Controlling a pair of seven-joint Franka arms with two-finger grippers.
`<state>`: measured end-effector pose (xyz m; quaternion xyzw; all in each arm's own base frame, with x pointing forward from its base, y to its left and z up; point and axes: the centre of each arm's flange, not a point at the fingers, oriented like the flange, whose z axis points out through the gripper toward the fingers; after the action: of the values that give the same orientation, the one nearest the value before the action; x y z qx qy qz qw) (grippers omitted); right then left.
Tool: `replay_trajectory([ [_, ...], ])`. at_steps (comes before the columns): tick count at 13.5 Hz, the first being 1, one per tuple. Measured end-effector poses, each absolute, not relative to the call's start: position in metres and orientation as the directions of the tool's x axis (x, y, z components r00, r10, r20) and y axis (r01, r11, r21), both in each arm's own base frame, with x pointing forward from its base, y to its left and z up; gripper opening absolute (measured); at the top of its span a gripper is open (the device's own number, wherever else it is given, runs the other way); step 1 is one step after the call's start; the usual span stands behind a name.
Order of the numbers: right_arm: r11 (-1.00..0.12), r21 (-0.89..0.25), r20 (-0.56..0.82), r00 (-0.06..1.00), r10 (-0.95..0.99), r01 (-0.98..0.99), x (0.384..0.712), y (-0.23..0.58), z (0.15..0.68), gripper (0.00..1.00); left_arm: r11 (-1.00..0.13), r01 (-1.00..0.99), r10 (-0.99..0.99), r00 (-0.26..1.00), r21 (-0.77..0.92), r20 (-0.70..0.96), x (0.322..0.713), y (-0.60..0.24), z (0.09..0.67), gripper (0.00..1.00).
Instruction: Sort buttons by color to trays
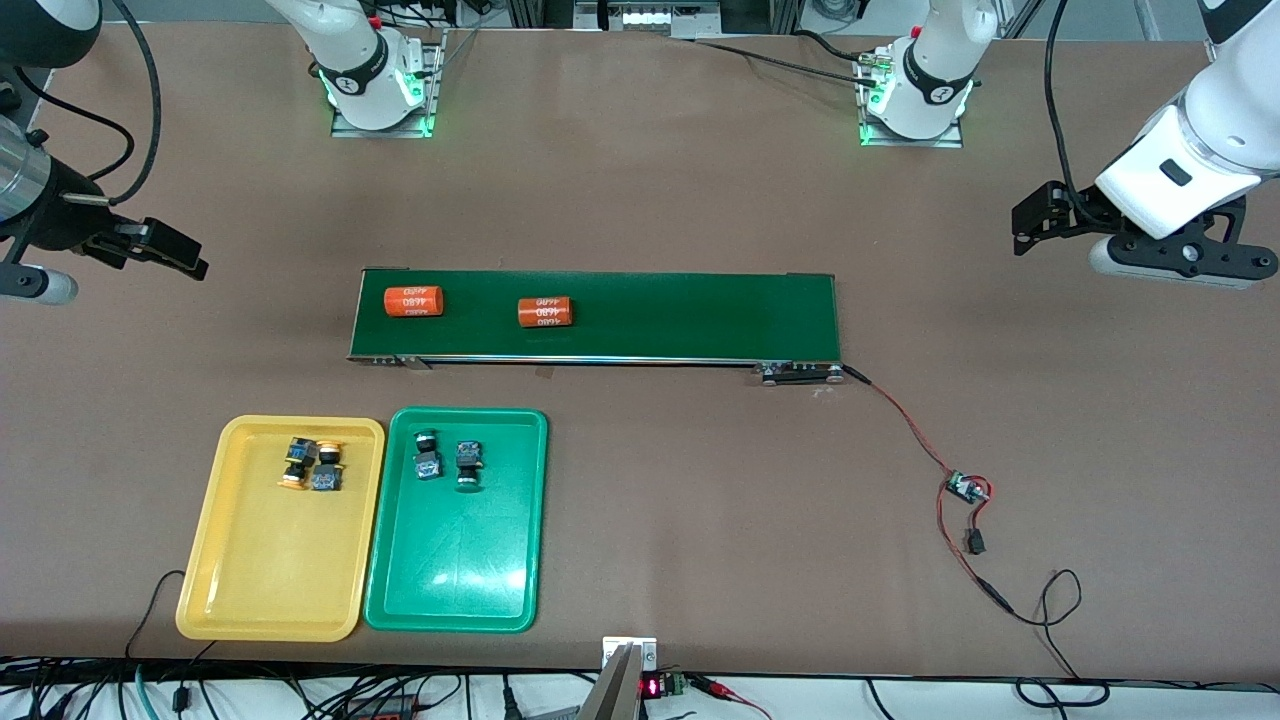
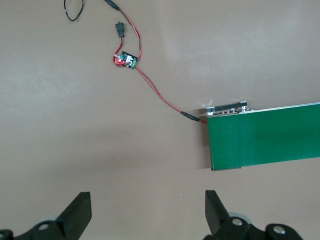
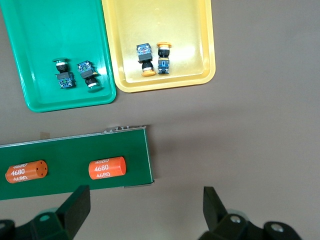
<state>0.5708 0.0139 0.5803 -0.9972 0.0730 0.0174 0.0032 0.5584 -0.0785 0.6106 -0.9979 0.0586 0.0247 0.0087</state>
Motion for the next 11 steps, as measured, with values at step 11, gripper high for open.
replay_trajectory([
  [11,-0.989,-0.004,-0.035,0.989,-0.146,-0.146,0.5708,0.0138,0.5803,1.00,-0.994,-0.111,-0.110,0.993,-0.014,-0.049,0.5589,-0.0753,0.6114,1.00],
])
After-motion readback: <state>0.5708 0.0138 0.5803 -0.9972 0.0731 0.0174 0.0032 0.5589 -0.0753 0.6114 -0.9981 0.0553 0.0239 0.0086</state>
